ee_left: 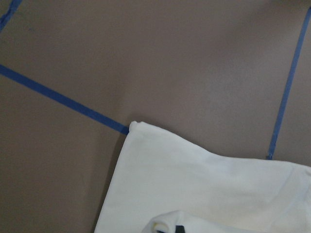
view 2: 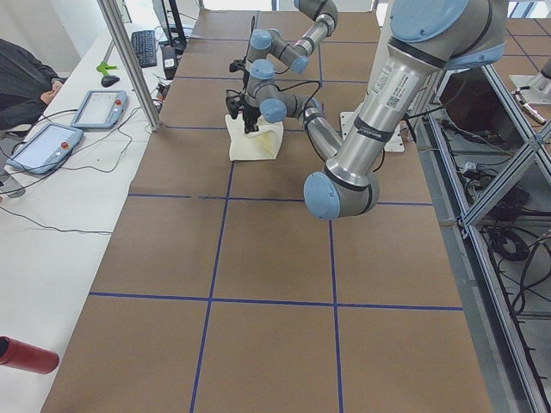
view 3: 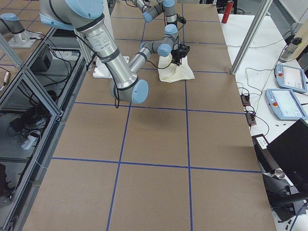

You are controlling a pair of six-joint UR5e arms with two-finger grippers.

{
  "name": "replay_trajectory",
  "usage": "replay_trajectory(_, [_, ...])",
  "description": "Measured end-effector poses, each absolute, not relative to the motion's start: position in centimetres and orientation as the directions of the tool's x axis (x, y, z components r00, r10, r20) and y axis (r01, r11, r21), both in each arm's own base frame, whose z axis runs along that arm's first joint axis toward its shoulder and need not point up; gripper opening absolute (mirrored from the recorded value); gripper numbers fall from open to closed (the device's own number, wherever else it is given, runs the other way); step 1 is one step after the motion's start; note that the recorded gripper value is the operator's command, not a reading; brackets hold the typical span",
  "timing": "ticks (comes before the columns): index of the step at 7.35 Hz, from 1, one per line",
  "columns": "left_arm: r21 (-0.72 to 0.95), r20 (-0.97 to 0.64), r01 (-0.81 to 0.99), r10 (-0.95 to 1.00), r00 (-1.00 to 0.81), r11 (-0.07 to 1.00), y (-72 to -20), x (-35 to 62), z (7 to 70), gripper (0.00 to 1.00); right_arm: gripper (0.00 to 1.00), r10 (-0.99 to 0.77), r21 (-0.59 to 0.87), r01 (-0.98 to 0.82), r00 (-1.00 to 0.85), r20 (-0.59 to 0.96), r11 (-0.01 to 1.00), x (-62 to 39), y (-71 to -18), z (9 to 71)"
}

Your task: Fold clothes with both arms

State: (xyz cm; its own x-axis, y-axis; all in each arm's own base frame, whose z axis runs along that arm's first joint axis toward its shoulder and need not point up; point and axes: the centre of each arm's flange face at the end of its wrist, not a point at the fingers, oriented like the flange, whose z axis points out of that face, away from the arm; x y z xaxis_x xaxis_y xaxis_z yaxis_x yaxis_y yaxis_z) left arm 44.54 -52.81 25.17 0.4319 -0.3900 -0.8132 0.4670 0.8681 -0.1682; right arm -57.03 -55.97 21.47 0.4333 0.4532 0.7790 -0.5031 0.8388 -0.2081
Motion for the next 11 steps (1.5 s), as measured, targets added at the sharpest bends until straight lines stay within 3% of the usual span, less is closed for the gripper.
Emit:
replay_trajectory(4, [-0.102,-0.852,0.467,-0.319,0.414,0.879,-54.1,44.3,25.4,1.0,1.0,0.432,-0.231,-0.452,0.412,0.802,0.861,-53.2,-60.2,20.7])
replay_trajectory(7, [-0.077,-0.947,0.448,-0.207,0.248,0.891,-51.9,42.9,29.8,1.0,1.0,0.388,-0.219,-0.372,0.476,0.789,0.902,-46.2,-64.3,21.0])
replay_trajectory(11, [-0.158,-0.981,0.383,-0.19,0.047,0.91,-49.6,47.9,34.2,1.0,1.0,0.329,-0.152,-0.334,0.576,0.748,0.93,-39.6,-65.2,20.9])
